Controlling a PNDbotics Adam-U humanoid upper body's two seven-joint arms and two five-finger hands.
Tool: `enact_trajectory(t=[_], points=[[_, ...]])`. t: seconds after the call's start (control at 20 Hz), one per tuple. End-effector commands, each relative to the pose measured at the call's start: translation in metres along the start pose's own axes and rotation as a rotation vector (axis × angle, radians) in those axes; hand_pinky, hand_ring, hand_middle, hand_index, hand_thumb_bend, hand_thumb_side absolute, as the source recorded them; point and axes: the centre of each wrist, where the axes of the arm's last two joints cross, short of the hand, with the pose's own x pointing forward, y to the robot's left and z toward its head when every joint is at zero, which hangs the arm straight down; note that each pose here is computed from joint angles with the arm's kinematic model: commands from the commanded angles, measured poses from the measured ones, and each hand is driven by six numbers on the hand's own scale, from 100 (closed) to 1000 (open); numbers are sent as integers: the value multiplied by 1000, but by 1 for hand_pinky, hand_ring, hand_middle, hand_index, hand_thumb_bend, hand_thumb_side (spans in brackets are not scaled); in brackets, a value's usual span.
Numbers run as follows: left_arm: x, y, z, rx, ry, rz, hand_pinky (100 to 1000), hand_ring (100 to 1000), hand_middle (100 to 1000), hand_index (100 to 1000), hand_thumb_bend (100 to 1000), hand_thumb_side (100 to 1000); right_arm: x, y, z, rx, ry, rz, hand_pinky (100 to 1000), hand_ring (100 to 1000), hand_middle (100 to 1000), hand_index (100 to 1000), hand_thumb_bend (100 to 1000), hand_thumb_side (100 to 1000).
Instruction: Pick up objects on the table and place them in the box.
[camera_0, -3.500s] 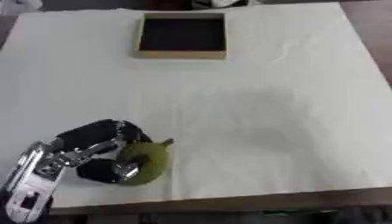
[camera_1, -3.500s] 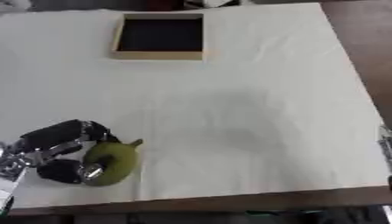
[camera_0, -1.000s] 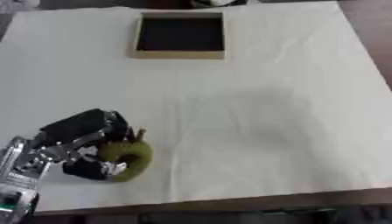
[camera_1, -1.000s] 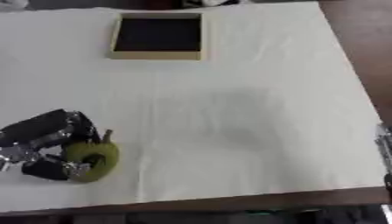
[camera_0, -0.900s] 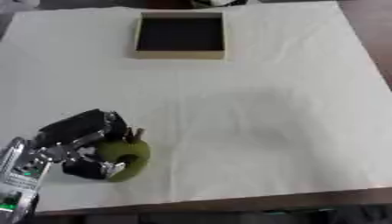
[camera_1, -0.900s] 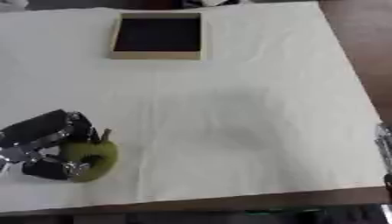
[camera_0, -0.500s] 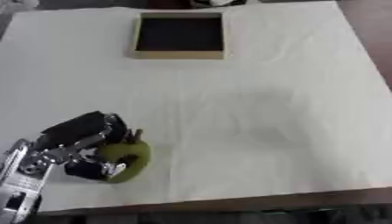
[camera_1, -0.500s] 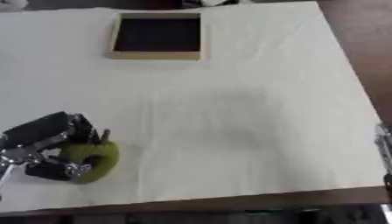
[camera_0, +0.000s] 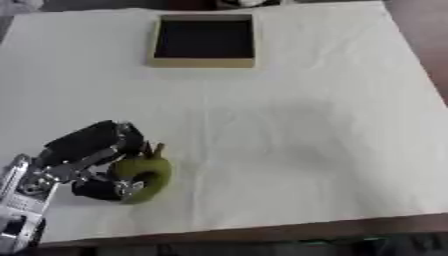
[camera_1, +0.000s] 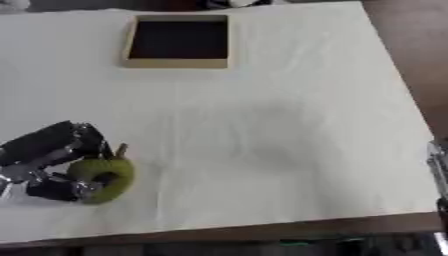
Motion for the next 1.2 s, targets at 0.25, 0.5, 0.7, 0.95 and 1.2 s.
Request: enact_trajectory(t=[0.25, 0.5, 0.7, 0.95, 1.2], points=[[0, 35, 6, 53, -84, -107, 137, 100, 205, 500, 100, 103, 4, -2, -6, 2, -27, 4, 745, 671, 573, 728, 100, 508], [0, 48, 6, 92, -110, -144, 133, 100, 203, 497, 126, 100, 5, -2, -6, 2, -27, 5, 745, 671, 573, 727, 100, 508], [0, 59, 5, 117, -125, -179, 129, 100, 200, 490, 155, 100, 5, -2, -7, 1, -32, 6, 745, 672, 573, 727, 100, 502], [0, 70, 4, 136, -144, -218, 127, 100, 200, 486, 192, 100, 5, -2, -7, 0, -36, 6, 744, 672, 573, 727, 100, 503], [-2, 82, 4, 142, -163, -273, 127, 100, 201, 478, 258, 100, 5, -2, -7, 1, -37, 5, 744, 672, 573, 727, 100, 502]])
